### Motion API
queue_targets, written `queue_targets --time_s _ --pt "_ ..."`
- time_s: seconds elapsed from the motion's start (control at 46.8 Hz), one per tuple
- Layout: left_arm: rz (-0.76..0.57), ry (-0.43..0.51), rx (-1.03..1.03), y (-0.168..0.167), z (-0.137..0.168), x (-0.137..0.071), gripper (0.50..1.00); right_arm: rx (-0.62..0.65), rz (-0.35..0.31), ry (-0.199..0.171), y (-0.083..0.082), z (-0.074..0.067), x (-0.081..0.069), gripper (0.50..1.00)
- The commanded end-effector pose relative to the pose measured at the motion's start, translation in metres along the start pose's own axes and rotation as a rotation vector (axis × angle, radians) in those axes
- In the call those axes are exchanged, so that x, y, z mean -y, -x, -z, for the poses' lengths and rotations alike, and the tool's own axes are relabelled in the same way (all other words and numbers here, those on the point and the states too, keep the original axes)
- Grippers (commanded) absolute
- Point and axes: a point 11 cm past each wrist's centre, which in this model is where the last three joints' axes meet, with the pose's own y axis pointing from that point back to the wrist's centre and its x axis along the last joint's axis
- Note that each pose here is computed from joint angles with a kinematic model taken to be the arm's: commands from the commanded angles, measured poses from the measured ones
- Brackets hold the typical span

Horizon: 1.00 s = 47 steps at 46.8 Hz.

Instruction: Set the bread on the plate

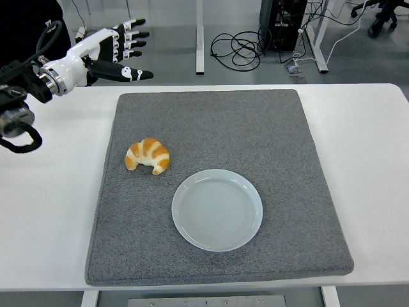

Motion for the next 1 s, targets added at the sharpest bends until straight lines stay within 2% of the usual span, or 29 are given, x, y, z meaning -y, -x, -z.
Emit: queue_targets --time_s 0.0,0.192,0.449,0.598,0.812,0.983 --pt "0.031 -0.021 0.066 0.001 -0.009 0.000 0.949 0.000 0.000 -0.001 0.000 0.000 0.000 1.000" --pt "0.094 -0.075 0.260 0.000 -0.016 -0.001 0.949 -0.001 -0.002 0.001 -0.001 0.000 0.000 1.000" --pt "0.230 -0.116 0.553 0.013 -0.003 -0.014 0.942 0.000 -0.001 -0.009 -0.001 0.005 0.001 1.000" --pt "0.275 -0.154 0.625 0.016 0.009 -0.024 0.940 -0.002 -0.001 -0.015 -0.001 0.009 0.002 1.000" --pt "0.307 -0.179 0.698 0.017 0.020 -0.029 0.940 -0.002 -0.002 -0.018 -0.001 0.011 0.002 1.000" --pt "0.283 -0.179 0.712 0.023 0.039 -0.032 0.939 -0.002 -0.002 -0.019 -0.001 0.011 0.002 1.000"
